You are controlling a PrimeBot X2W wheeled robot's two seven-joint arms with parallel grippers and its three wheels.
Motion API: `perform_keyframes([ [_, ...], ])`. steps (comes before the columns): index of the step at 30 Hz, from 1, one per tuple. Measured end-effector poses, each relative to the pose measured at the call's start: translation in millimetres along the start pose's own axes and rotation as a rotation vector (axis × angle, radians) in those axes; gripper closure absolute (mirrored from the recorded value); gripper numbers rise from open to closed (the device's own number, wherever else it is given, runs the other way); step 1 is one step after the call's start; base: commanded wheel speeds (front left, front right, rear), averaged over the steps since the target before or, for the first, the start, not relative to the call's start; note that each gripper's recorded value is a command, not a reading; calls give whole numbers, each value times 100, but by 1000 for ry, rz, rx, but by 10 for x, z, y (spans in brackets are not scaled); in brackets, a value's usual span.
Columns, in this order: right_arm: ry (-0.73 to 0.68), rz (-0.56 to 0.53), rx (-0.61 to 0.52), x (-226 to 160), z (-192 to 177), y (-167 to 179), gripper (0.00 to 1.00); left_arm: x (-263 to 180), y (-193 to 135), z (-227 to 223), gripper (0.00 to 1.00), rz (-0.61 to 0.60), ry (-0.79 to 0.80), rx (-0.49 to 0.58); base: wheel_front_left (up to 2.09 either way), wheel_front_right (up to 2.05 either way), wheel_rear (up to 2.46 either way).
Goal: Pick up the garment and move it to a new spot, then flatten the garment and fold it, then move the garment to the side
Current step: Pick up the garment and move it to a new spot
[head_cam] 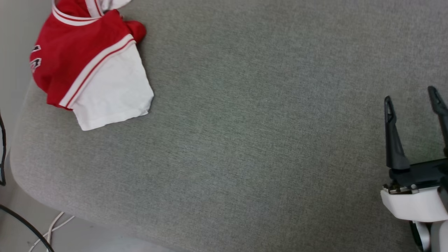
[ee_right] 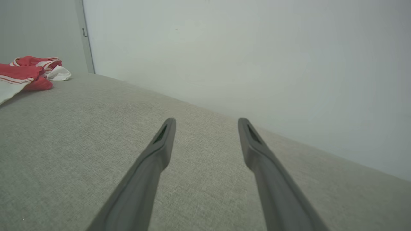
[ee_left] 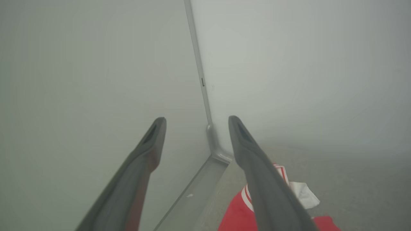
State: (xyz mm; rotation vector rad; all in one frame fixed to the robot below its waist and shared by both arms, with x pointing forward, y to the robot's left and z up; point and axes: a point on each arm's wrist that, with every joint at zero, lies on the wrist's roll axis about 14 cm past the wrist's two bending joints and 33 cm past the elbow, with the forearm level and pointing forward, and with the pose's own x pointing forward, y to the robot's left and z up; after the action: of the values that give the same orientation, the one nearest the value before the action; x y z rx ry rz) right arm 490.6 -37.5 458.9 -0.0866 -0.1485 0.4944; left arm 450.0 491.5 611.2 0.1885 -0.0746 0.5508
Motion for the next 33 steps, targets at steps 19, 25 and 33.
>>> perform_keyframes([
  [19,70,-32,-59,-29,-526,-337,0,-256,-984,-1659,0,-342,970,-40,0,0,0],
  [25,84,-33,-57,-54,-619,-350,0,-592,-954,-2132,0,-345,1190,20,0,0,0],
  [33,80,-30,-65,-49,-616,-356,0,-677,-1078,-2354,100,-347,1254,16,0,0,0],
])
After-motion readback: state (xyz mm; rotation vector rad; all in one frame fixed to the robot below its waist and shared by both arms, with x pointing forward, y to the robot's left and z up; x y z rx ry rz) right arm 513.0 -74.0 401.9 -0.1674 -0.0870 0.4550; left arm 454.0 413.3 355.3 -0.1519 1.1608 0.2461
